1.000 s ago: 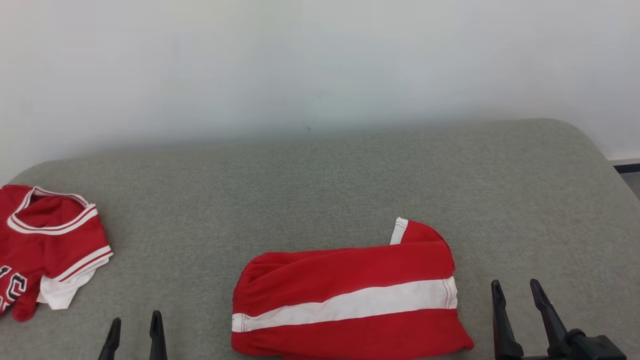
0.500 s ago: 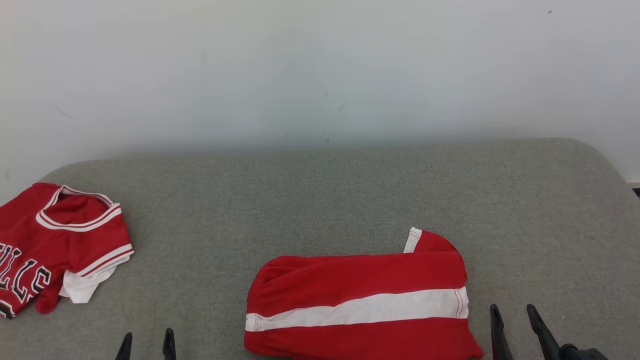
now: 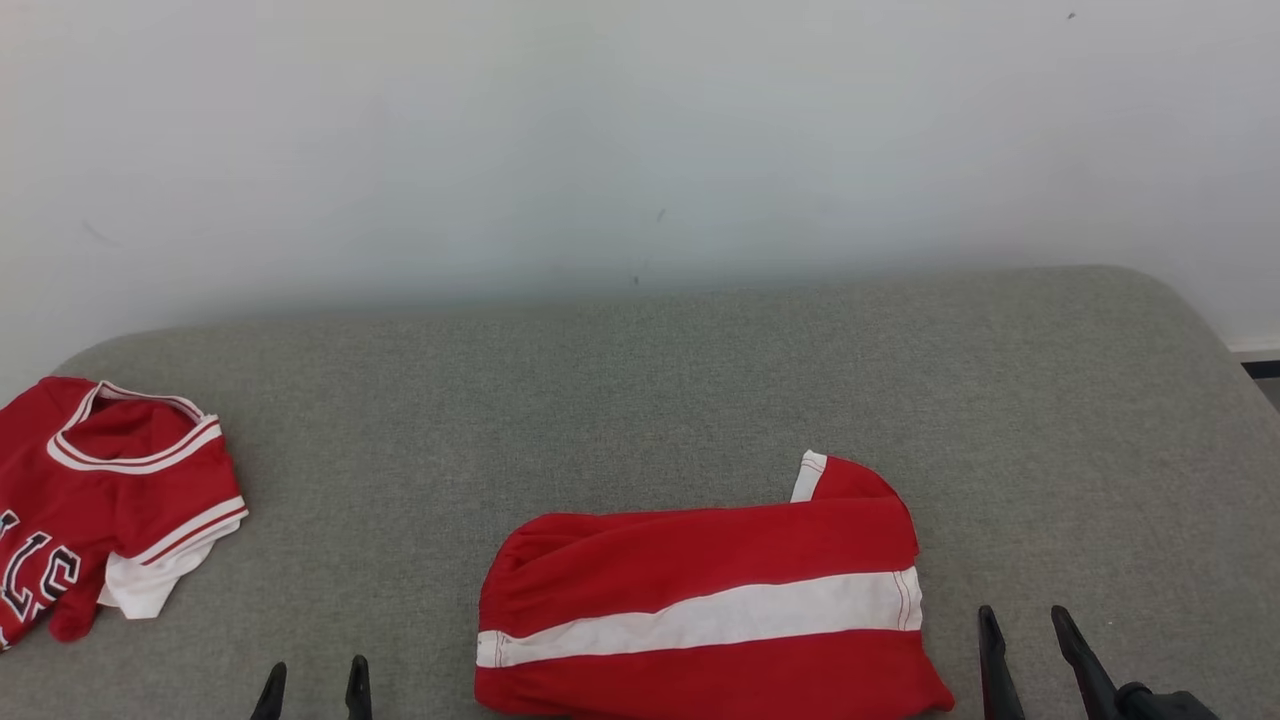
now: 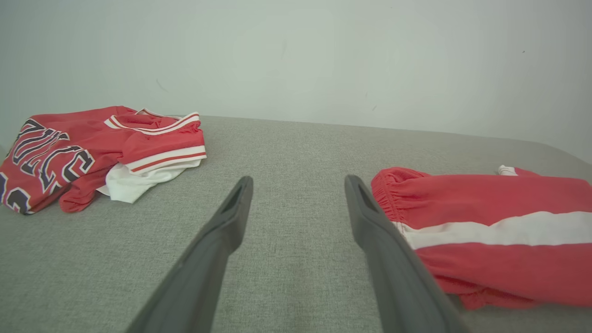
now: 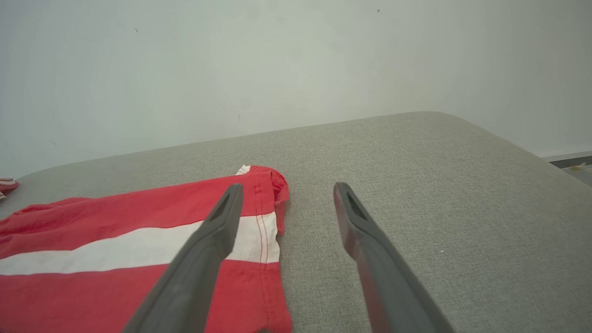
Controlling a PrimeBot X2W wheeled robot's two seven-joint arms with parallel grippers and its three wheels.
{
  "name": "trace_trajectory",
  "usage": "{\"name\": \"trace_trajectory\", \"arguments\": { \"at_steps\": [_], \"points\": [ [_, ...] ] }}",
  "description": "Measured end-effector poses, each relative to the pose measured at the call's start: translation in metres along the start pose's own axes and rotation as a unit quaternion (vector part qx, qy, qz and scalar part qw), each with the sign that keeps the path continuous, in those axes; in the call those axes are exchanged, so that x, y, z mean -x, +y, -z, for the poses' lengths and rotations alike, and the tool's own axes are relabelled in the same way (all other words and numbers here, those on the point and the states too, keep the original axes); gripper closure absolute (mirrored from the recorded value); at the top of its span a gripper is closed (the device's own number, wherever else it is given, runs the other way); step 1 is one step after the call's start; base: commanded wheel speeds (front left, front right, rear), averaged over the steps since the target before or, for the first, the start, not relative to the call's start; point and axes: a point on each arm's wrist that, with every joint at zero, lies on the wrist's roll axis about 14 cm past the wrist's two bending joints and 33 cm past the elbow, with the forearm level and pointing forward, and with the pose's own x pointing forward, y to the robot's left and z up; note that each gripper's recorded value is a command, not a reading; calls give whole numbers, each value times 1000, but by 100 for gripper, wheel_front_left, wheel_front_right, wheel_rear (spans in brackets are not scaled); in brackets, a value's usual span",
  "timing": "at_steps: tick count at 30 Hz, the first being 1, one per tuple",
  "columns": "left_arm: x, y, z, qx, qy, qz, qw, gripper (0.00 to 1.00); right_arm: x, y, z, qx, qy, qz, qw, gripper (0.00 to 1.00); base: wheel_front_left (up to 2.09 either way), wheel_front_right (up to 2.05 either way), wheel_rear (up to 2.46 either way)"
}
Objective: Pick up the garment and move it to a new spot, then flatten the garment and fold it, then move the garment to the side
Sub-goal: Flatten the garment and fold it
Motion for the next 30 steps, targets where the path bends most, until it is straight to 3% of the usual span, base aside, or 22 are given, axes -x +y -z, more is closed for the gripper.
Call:
{"name": "trace_trajectory", "arguments": {
  "at_steps": [12, 21, 30],
  "points": [
    [-4, -5, 5, 5, 9, 11, 1000, 0, -4, 3, 3, 0, 7, -5, 1000, 0, 0, 0, 0],
    [-15, -35, 51, 38, 92, 63, 993, 0, -21, 4, 20, -7, 88, -21, 996, 0, 0, 0, 0],
    [-45, -56, 67, 79, 157, 104, 979, 0, -34, 9, 35, -2, 156, -45, 987, 0, 0, 0, 0]
  ]
}}
